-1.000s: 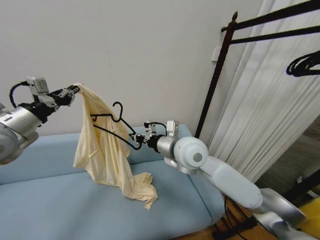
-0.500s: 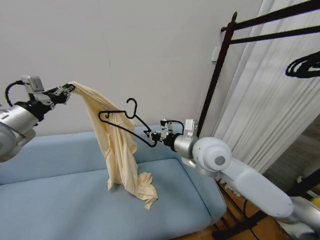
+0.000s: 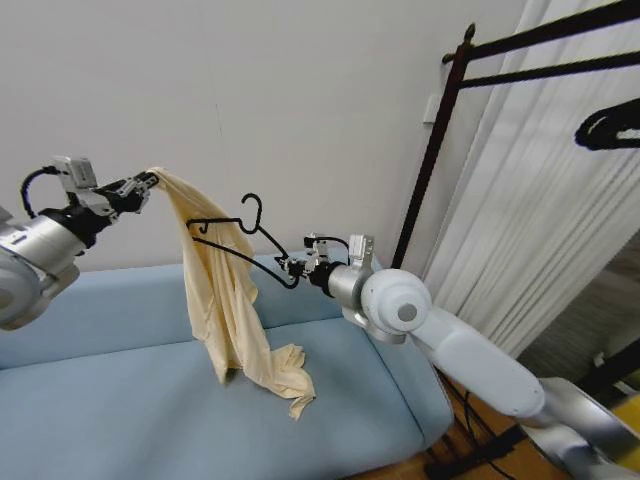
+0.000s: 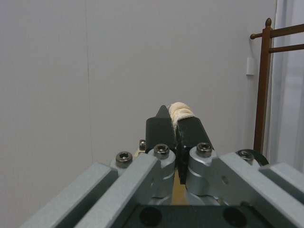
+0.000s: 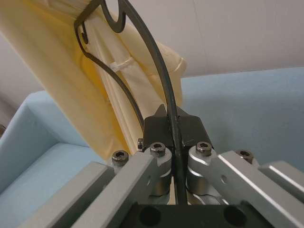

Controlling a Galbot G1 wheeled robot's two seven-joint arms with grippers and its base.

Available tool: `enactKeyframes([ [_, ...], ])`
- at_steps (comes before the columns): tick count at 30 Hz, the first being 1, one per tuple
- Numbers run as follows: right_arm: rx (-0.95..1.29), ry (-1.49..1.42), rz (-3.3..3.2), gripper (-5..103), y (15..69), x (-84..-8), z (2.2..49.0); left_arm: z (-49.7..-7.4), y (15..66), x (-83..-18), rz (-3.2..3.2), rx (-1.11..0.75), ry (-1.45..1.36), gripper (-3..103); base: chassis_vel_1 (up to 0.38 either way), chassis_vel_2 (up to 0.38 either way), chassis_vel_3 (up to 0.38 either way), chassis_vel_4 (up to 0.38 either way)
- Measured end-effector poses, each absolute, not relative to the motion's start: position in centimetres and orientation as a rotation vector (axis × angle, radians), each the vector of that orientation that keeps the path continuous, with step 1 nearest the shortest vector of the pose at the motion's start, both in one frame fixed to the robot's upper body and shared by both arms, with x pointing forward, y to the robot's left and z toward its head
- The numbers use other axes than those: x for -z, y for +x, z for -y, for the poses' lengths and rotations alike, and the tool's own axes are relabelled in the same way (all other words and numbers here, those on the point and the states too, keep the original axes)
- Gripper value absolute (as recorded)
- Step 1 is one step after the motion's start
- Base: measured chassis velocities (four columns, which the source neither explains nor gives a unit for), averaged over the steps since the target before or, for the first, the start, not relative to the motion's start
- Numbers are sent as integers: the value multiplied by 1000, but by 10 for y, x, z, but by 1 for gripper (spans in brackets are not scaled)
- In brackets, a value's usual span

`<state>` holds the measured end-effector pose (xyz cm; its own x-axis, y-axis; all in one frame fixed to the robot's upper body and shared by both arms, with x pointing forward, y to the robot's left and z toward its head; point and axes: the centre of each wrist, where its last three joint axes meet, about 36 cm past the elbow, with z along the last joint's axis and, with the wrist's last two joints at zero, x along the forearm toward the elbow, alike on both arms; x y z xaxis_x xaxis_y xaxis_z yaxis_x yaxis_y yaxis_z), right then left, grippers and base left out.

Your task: Pick up the clothes from the sofa and hang them on the clothes hanger.

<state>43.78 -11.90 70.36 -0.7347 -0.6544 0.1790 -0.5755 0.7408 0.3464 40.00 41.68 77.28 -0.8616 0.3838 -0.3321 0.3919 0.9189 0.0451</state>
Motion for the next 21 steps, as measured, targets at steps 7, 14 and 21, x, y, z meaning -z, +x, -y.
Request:
enactKeyframes([
  [7,352,929,2676,1,429,-706,140,-422,404,-772,-2743,44,556,1,0,0,0,0],
  [14,331,905,2694,1,425,-708,152,-425,406,-773,-2744,47,545,1,0,0,0,0],
  [21,326,913,2694,1,423,-708,155,-421,405,-773,-2741,39,556,1,0,0,0,0],
])
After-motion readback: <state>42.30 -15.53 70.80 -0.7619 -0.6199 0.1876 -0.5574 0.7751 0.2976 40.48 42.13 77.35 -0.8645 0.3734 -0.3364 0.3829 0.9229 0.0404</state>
